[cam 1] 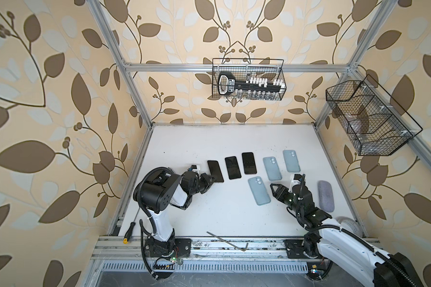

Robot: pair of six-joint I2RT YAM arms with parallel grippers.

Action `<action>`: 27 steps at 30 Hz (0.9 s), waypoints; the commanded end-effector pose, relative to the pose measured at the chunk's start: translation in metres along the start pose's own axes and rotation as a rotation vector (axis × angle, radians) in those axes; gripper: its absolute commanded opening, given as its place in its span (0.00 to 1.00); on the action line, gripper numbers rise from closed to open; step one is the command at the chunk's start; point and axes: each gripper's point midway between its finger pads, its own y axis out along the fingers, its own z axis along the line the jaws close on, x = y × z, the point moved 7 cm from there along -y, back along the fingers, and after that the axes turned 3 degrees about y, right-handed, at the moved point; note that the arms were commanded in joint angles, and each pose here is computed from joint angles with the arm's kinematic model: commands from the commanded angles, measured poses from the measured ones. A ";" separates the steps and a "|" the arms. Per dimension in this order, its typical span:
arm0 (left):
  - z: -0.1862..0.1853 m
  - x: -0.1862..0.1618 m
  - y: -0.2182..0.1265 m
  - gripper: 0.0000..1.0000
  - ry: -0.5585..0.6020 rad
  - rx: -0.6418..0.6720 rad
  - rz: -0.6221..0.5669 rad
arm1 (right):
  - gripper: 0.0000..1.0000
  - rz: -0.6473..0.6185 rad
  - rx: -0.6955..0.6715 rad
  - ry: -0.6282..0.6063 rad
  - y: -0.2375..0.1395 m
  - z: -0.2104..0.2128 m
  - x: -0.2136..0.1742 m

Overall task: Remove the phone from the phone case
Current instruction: 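Lay the black phone flat beside the other phones with the left gripper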

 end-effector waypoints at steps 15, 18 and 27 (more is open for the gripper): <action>-0.006 0.008 -0.004 0.28 0.020 0.049 -0.022 | 0.62 0.027 -0.017 0.006 0.003 -0.009 -0.008; -0.006 0.009 -0.005 0.30 0.020 0.059 -0.024 | 0.62 0.026 -0.019 0.007 0.003 -0.009 -0.008; -0.011 0.012 -0.018 0.46 0.071 0.161 -0.046 | 0.62 0.025 -0.017 0.009 0.003 -0.010 -0.009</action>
